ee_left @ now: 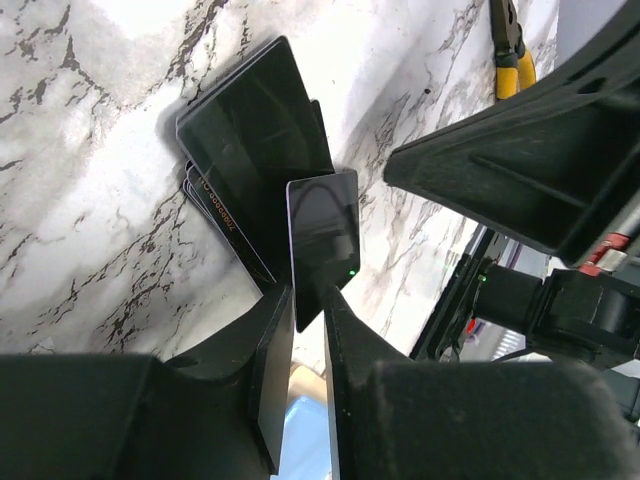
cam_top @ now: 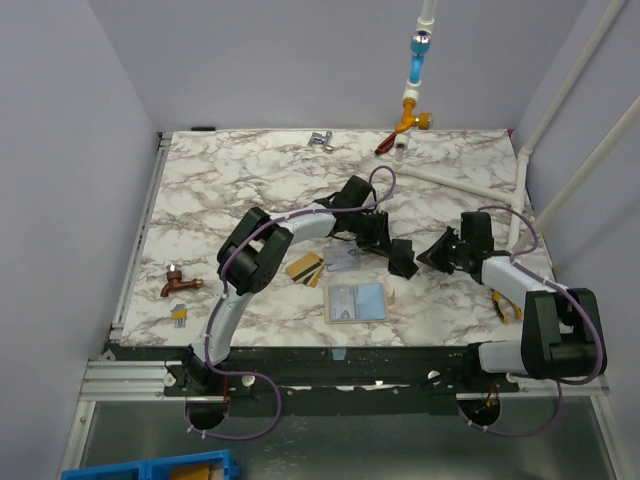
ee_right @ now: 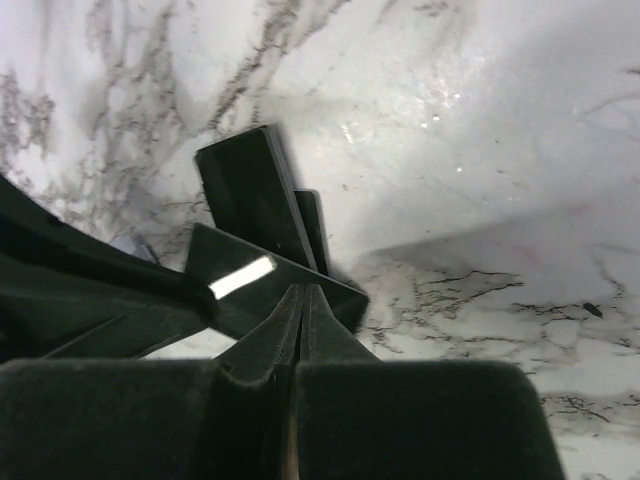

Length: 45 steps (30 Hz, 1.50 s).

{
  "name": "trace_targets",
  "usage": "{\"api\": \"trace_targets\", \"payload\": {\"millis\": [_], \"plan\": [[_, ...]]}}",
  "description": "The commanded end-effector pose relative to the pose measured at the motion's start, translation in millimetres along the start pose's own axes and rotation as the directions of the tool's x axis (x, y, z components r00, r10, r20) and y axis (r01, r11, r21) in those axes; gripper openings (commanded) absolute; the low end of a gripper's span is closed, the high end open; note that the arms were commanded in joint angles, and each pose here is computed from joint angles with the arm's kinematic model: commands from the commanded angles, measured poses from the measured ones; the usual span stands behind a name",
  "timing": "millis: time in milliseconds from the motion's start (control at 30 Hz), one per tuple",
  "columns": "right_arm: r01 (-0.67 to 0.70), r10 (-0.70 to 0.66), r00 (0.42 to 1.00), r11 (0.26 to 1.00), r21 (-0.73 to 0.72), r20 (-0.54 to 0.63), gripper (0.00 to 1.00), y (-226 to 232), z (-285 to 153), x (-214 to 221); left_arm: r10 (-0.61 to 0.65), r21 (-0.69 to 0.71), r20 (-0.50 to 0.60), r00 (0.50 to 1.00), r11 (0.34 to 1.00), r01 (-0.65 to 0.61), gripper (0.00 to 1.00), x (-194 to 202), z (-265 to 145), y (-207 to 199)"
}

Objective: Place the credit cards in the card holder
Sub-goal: Pick up the credit card from the center of the board.

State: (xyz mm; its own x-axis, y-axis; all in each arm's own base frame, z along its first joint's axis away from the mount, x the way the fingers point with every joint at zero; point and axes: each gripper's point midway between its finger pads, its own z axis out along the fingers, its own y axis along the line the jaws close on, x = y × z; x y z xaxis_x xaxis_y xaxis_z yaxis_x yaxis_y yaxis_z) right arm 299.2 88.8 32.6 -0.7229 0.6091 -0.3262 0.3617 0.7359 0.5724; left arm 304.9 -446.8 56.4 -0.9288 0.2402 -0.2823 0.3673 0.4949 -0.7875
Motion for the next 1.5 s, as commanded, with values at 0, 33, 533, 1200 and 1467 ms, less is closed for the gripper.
{"api": "trace_targets", "payload": {"millis": [0, 33, 533, 1200, 1467], "plan": [[0.009, -0.008, 0.999, 1.0, -0.014, 0.051, 0.01, 7.7, -10.8, -10.0, 0.021, 0.027, -0.005, 1.0, 0.999, -0.021, 0.19, -0.6, -3.2, -5.0], [0.017, -0.016, 0.998, 1.0, -0.02, 0.055, 0.01, 10.0, -12.0, -12.0, 0.023, 0.026, -0.002, 1.0, 0.999, -0.023, 0.19, -1.3, -3.9, -5.0], [0.07, -0.06, 0.994, 0.991, -0.111, 0.088, 0.09, 30.4, -20.9, -18.8, 0.059, 0.191, -0.013, 0.998, 0.98, -0.056, 0.04, -3.1, -9.4, -31.1], [0.233, -0.14, 0.93, 0.94, -0.25, 0.341, 0.58, 59.6, -60.2, -41.5, 0.214, 0.366, -0.028, 0.976, 0.911, -0.189, 0.0, 2.2, -41.7, -76.7], [0.37, -0.18, 0.902, 0.79, -0.489, 0.392, 0.56, 116.7, -108.2, -31.9, 0.342, 0.572, -0.018, 0.94, 0.775, -0.271, 0.0, 14.4, -102.2, -139.2]]}}
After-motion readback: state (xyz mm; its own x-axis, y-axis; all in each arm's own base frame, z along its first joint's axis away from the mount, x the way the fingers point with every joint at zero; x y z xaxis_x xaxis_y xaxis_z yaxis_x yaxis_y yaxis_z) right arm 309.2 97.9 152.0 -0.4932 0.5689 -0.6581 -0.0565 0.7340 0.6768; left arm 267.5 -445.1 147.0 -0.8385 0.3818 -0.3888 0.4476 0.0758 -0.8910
